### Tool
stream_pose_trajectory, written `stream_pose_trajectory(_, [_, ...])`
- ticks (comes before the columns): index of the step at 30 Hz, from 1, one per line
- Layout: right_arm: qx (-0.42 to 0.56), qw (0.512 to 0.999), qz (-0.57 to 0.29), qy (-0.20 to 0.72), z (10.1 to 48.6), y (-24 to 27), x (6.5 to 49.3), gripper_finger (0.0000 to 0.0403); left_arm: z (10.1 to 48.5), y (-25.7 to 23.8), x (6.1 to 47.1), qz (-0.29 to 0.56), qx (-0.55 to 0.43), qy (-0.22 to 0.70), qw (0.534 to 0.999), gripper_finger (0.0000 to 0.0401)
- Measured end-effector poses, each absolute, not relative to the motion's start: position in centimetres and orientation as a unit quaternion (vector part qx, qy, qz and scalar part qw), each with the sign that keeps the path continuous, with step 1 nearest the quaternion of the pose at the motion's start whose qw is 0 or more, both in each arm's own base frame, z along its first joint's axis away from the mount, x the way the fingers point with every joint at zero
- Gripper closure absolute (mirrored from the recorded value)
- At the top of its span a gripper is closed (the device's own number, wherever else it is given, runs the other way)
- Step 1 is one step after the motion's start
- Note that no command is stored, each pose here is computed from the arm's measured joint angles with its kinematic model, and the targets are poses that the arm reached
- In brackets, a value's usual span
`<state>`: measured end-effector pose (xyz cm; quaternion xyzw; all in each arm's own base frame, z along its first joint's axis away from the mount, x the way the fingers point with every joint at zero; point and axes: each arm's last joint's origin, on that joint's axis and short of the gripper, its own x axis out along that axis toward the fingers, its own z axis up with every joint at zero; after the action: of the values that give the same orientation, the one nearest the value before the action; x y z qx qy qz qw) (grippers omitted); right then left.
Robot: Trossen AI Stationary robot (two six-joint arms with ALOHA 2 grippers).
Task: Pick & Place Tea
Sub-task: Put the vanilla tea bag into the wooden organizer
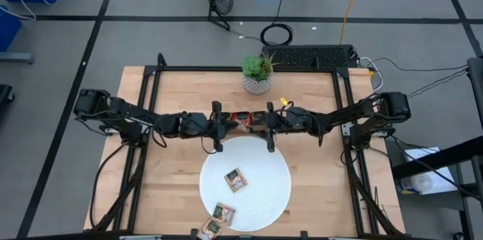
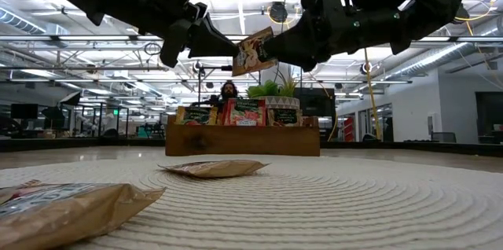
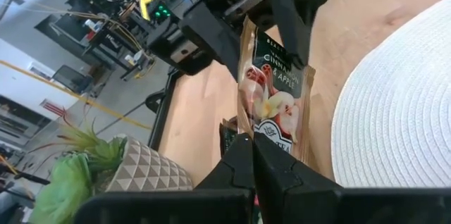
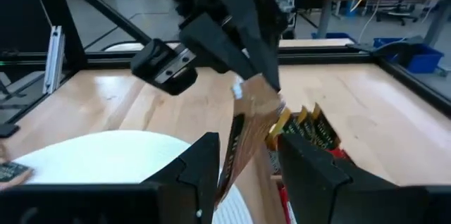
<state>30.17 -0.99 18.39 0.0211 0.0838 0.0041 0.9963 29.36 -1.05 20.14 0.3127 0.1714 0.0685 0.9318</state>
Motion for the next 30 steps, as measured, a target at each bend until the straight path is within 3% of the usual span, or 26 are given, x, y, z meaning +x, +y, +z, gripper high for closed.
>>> stream_pose_trajectory(7, [0.012,0.996,0.005,0.083,18.4,-1.0,30.2,0.029,20.1,-1.0,29.4,0.069,0.312,0.171,0.932,0.04])
stream_pose_trajectory(14, [-0.01,0.996,0.005,0.084,18.4,-1.0,30.2,0.0393,20.1,-1.0,29.4,0.07,0.304,0.171,0.935,0.0398])
stream_pose_trajectory(20, [-0.017,0.994,-0.006,0.11,18.6,-1.1,30.2,0.0402,20.1,-1.1,29.4,0.074,0.267,0.169,0.946,0.0397])
stream_pose_trajectory(30, [-0.149,0.94,-0.082,0.297,24.0,-0.1,31.2,0.0402,20.2,-1.9,29.4,0.071,0.212,0.155,0.962,0.0372])
